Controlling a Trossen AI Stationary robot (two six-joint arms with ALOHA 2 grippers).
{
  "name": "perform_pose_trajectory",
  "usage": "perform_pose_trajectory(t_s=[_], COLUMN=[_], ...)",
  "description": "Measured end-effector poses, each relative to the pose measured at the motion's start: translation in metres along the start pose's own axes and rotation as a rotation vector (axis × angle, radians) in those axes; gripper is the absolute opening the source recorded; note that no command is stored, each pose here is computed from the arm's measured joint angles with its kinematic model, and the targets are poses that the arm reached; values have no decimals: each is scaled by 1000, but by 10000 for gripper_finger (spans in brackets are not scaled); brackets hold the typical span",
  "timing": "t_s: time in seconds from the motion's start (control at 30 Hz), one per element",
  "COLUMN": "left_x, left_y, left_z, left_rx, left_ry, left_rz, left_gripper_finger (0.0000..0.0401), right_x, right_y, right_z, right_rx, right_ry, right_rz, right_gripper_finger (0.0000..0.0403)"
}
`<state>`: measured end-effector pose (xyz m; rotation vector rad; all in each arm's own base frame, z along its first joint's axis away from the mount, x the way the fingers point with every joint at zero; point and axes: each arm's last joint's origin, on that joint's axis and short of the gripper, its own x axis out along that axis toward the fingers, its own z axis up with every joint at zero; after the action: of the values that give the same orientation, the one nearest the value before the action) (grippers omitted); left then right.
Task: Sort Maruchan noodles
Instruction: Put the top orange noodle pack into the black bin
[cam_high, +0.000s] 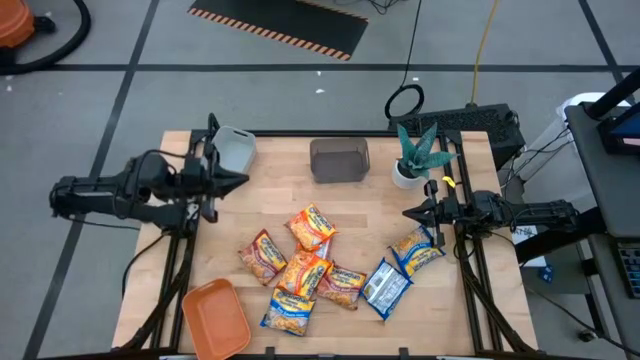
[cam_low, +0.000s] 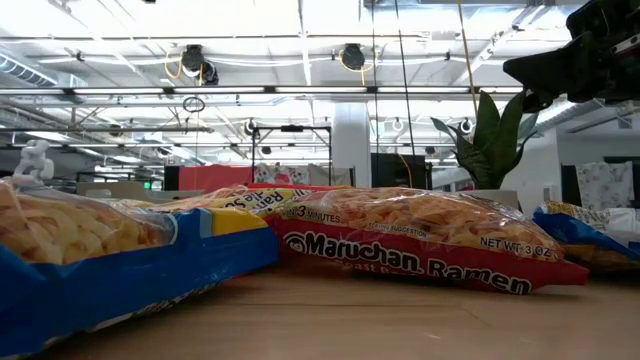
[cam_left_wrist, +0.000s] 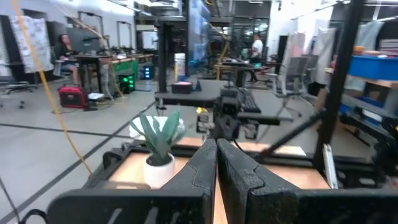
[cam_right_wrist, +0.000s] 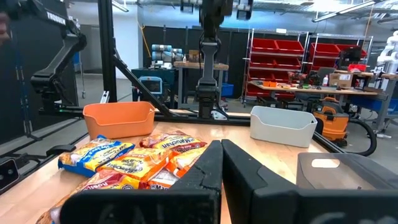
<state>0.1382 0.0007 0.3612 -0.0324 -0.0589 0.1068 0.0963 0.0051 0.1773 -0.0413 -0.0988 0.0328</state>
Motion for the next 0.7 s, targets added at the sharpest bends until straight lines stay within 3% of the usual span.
perform_pose_trajectory(t_s=[0.27,0.5,0.7], left_x=[41,84,111], left_y=[-6,-16,-20], left_z=[45,70,85], left_rx=[0,26,13], left_ry=[-1,219,294], left_rz=[35,39,55], left_gripper_finger=[19,19,19], right_x=[0,0,0], right_y=[0,0,0], right_z=[-1,0,3], right_rx=[-9,5,29], right_ry=[6,-5,-29], right_rz=[-4,-4,-5], right_gripper_finger=[0,0,0])
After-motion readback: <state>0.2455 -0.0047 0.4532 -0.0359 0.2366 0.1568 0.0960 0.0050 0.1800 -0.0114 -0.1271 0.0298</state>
